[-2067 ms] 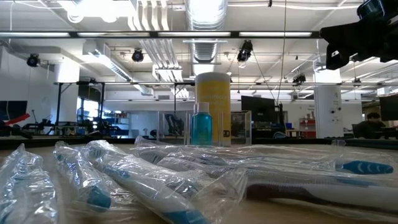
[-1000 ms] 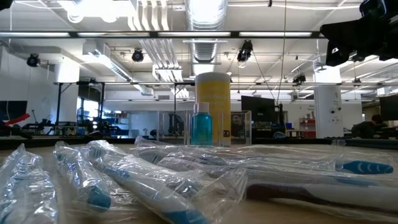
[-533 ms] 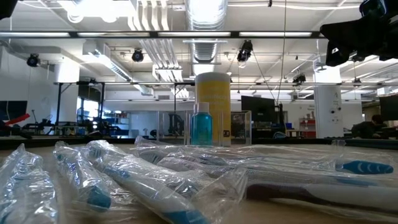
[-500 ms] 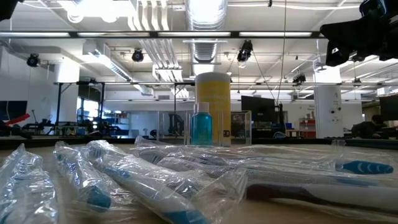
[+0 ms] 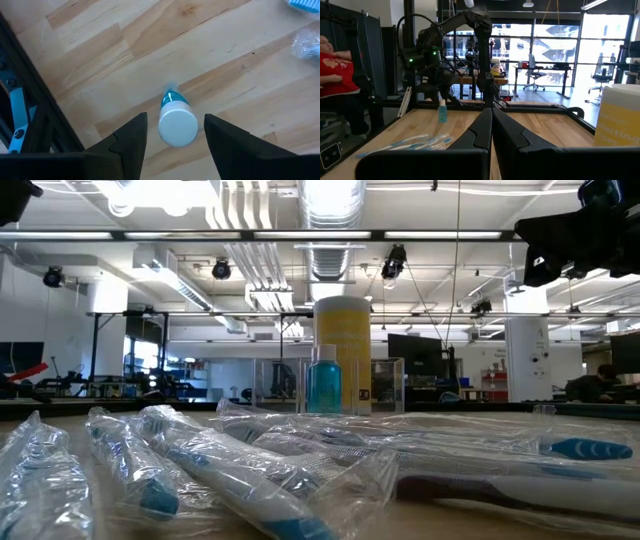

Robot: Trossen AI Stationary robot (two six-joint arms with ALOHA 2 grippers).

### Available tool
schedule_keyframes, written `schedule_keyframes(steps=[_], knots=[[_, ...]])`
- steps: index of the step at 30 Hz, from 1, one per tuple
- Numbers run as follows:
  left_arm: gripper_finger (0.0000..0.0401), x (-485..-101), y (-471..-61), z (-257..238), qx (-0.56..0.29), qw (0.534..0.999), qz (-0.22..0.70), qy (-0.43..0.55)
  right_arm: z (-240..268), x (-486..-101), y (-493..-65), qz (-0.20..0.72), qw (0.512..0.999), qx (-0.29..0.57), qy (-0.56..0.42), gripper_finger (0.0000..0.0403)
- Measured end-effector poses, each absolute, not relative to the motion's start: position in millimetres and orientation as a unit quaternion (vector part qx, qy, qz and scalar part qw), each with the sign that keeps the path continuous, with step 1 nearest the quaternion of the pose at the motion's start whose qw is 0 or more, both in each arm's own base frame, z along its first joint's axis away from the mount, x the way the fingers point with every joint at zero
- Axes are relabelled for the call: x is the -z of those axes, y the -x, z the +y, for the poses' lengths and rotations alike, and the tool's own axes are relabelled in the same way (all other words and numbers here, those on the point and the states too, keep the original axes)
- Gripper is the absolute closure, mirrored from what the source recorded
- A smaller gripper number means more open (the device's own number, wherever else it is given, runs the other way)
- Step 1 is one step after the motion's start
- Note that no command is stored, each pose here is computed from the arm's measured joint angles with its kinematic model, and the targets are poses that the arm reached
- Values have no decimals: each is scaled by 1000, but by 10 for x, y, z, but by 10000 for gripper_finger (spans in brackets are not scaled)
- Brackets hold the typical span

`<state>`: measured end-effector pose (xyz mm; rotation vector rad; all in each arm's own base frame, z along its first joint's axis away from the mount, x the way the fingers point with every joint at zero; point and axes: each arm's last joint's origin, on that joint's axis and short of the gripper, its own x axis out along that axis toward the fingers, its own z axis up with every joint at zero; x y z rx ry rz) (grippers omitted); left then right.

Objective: Pick & Place toothbrushing station
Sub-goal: Put the mouthwash into the transparent organizer

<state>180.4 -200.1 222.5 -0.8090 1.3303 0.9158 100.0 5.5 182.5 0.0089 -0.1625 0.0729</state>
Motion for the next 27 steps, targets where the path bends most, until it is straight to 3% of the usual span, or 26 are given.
schedule_keyframes(steps=[3,9,16,22,24,27], knots=[[224,-2224,-1804,-2000,-397,619,581,350,55,-1825,-1000,-81,996,-37,-4,394],[310,-2229,-1809,-1993,-385,624,589,340,55,-1826,-1000,-81,996,-36,-4,394],[311,-2401,-1754,-1918,-338,651,593,333,55,-1826,-1000,-81,996,-36,-1,394],[318,-2719,-1696,-1807,-242,724,582,282,55,-1827,-1000,-82,996,-35,9,394],[369,-2817,-1682,-1772,-210,748,578,249,55,-1828,-1000,-83,996,-35,12,394],[396,-2955,-1682,-1720,-160,774,579,203,55,-1831,-999,-85,996,-35,12,394]])
